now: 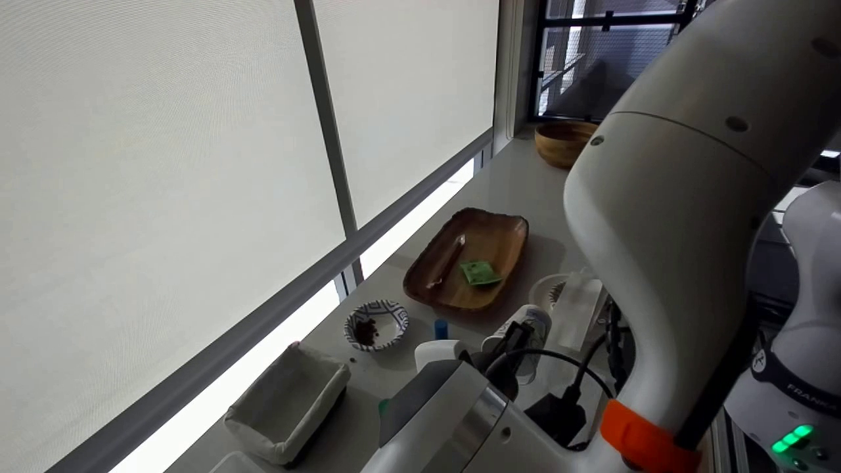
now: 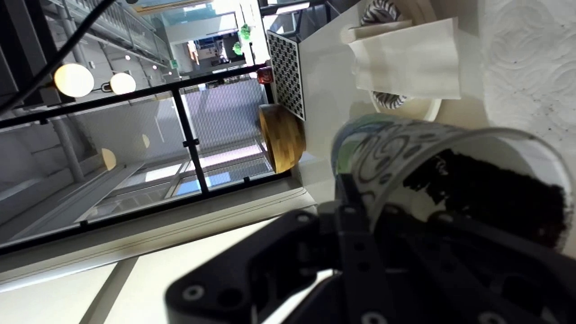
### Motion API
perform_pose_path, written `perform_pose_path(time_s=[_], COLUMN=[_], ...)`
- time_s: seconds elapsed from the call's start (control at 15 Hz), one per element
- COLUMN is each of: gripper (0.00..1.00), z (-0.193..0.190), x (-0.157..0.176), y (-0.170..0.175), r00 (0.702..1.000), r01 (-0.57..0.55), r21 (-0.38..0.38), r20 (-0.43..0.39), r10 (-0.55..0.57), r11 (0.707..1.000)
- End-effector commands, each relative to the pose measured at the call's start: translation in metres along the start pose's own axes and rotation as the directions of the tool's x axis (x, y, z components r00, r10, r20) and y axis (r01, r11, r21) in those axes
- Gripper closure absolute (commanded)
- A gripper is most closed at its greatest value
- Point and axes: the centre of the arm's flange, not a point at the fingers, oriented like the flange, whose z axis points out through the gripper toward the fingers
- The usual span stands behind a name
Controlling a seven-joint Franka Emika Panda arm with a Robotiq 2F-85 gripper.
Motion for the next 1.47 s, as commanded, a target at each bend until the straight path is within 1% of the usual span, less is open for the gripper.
perform_pose_path(time_s=[0.0,0.2,0.47,0.6,0.87,1.0,1.07,1.13,1.2,1.4], gripper=[0.99,0.99,0.99,0.99,0.99,0.99,0.99,0.99,0.98,0.98], z=[0.033,0.045,0.055,0.060,0.070,0.074,0.075,0.064,0.066,0.066], x=[-0.022,-0.025,-0.027,-0.027,-0.028,-0.030,-0.031,-0.018,-0.018,-0.017], y=[0.023,0.027,0.038,0.044,0.052,0.058,0.060,0.046,0.048,0.048], r00=[0.999,0.999,0.999,0.998,0.997,0.996,0.995,0.997,0.996,0.996], r01=[-0.033,-0.044,-0.047,-0.059,-0.080,-0.093,-0.097,-0.082,-0.084,-0.084], r21=[0.165,0.279,0.390,0.444,0.531,0.558,0.565,0.528,0.530,0.531], r20=[0.003,0.011,0.013,0.021,0.044,0.053,0.055,0.037,0.037,0.037], r10=[0.034,0.043,0.046,0.055,0.067,0.077,0.080,0.074,0.076,0.076], r11=[0.986,0.959,0.920,0.894,0.844,0.824,0.819,0.845,0.844,0.843])
